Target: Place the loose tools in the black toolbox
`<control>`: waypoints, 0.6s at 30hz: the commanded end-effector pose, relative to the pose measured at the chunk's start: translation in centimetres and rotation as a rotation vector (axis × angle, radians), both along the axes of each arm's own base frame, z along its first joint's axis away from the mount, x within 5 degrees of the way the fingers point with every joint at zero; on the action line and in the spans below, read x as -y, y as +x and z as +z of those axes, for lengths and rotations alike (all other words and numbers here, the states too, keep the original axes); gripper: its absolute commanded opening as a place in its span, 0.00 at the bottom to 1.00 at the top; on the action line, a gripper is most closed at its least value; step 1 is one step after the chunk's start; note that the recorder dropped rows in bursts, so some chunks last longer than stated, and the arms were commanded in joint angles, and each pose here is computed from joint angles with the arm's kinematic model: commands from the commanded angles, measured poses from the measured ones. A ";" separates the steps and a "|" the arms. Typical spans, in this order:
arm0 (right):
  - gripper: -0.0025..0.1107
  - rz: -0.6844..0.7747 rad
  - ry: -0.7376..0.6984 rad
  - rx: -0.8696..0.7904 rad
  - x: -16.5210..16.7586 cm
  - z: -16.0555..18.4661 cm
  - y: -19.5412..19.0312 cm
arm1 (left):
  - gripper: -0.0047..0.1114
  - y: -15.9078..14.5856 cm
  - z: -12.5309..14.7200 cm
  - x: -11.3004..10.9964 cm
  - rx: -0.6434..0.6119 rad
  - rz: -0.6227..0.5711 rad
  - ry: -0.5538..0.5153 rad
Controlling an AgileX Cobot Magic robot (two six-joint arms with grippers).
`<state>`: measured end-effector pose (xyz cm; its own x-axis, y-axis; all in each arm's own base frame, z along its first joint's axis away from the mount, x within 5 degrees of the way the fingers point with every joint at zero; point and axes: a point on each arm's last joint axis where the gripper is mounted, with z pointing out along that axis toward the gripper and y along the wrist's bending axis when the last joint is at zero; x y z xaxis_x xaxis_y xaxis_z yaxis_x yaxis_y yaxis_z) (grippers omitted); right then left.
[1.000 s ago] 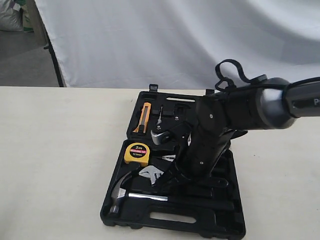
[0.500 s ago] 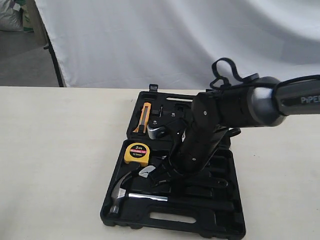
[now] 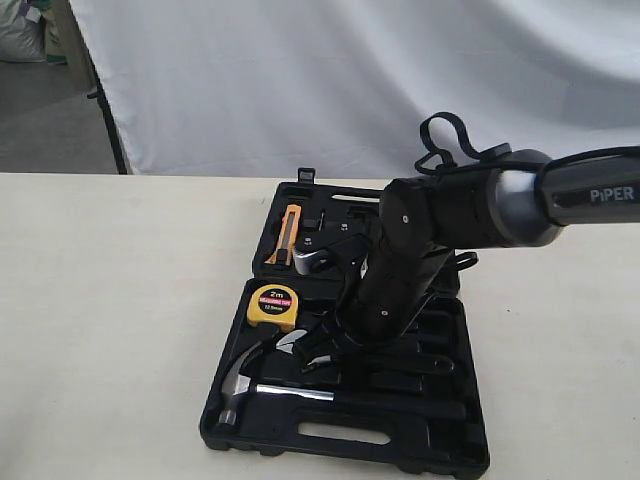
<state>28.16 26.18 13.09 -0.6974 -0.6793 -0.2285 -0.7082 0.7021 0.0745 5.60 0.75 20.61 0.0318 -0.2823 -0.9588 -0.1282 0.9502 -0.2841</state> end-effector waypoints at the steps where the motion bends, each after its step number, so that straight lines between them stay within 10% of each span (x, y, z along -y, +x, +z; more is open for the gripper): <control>1: 0.02 0.000 -0.033 -0.020 0.4 -2.3 0.0 | 0.05 -0.1 0.2 -0.1 0.013 0.026 0.002; 18: 0.02 0.006 -0.032 -0.019 0.4 -2.3 0.0 | 0.05 -0.1 0.2 -0.1 0.013 0.026 0.002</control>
<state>28.17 26.18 13.16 -0.6969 -0.6786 -0.2322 -0.7083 0.7020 0.0741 5.60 0.75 20.61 0.0318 -0.2823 -0.9588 -0.1282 0.9502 -0.2841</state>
